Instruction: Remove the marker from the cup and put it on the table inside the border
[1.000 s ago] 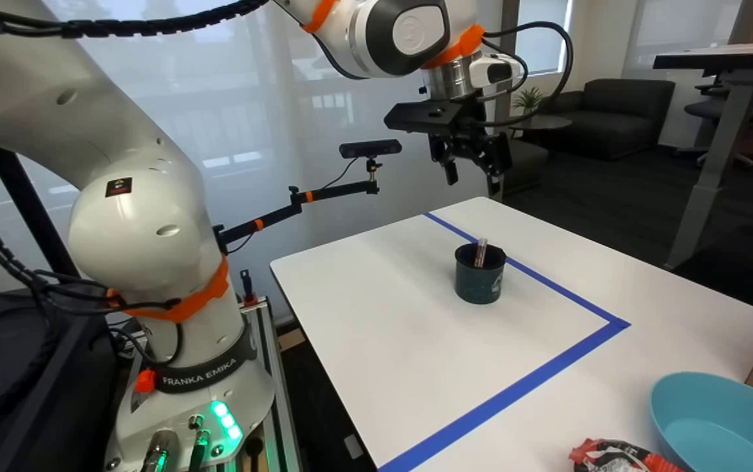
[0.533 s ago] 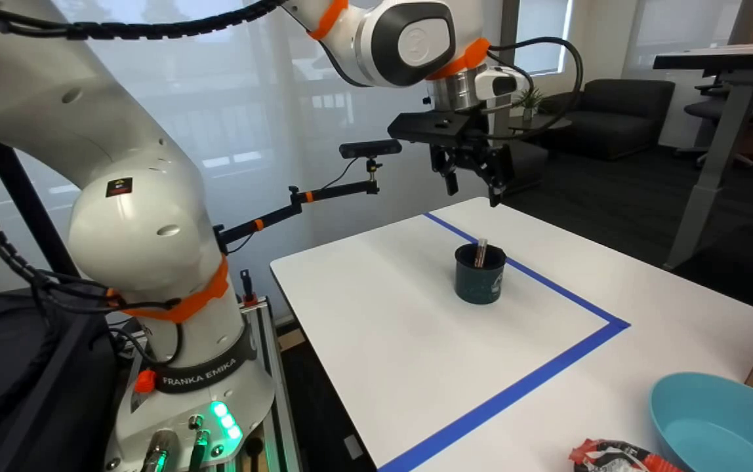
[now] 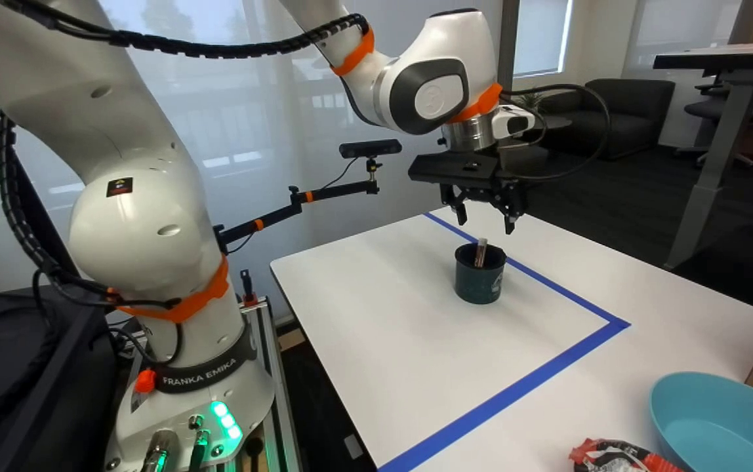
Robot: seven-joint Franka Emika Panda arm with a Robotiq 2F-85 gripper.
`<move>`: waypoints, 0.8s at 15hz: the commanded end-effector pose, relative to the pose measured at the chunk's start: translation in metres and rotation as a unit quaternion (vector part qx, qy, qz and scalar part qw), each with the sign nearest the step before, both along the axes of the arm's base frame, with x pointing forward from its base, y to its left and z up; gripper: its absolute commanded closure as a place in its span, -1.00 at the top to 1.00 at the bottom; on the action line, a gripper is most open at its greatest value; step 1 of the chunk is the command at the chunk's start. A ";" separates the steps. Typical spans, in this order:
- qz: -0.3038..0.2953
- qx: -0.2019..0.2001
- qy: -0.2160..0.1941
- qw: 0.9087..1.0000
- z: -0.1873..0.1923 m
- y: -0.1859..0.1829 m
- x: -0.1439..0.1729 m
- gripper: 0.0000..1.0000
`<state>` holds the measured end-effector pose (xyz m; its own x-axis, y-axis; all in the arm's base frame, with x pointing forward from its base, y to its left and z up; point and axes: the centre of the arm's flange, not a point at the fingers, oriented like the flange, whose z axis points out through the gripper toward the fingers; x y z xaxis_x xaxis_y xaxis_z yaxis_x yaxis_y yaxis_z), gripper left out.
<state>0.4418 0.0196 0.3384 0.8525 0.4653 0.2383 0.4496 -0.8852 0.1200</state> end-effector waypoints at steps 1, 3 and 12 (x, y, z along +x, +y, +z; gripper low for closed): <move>0.049 -0.008 -0.015 0.999 -0.023 0.011 0.020 1.00; 0.067 -0.006 -0.021 0.997 -0.032 0.017 0.025 1.00; 0.103 0.007 -0.030 0.994 -0.060 0.033 0.039 1.00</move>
<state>0.4711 0.0512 0.2847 0.7435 0.6130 0.2675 0.5965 -0.7886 0.1492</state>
